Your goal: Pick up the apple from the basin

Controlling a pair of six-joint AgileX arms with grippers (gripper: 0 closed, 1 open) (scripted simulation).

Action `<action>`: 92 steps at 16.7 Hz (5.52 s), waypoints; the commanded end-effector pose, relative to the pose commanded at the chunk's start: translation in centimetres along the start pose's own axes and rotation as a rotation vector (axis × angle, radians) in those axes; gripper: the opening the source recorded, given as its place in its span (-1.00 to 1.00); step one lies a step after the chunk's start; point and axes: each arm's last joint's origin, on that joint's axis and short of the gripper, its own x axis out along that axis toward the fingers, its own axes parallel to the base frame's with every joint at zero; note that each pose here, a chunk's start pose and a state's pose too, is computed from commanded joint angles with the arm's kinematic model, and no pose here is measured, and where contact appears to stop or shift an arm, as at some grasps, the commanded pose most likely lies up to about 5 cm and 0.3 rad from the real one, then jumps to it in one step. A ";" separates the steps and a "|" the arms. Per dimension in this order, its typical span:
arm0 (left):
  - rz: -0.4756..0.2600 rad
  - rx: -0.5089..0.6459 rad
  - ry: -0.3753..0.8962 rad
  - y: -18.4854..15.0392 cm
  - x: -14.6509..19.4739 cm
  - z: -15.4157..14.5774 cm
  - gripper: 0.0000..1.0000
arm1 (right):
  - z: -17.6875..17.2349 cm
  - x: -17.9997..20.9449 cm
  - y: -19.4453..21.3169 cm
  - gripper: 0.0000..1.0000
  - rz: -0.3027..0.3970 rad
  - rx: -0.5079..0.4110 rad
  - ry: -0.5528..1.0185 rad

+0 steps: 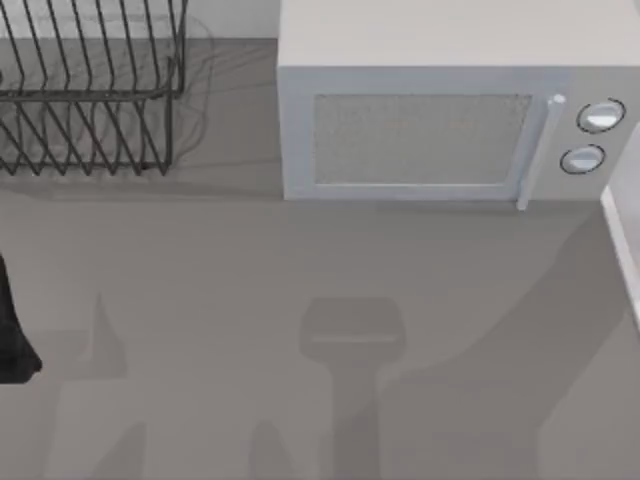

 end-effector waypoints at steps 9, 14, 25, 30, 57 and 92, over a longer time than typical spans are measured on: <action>0.000 0.000 0.000 0.0 0.0 0.0 1.00 | -0.9 4.8 0.2 0.85 0.004 0.002 0.015; 0.000 0.000 0.000 0.0 0.0 0.0 1.00 | -0.9 4.8 0.2 0.10 0.004 0.002 0.015; 0.000 0.000 0.000 0.0 0.0 0.0 1.00 | -0.9 4.8 0.2 -1.00 0.004 0.002 0.015; 0.000 0.000 0.000 0.0 0.0 0.0 1.00 | -0.2 1.9 0.1 -1.00 0.004 0.007 -0.036; 0.000 0.000 0.000 0.0 0.0 0.0 1.00 | 0.5 -24.6 3.1 -1.00 0.003 0.001 -0.091; 0.000 0.000 0.000 0.0 0.0 0.0 1.00 | -10.8 -10.9 34.6 -1.00 0.004 0.002 0.015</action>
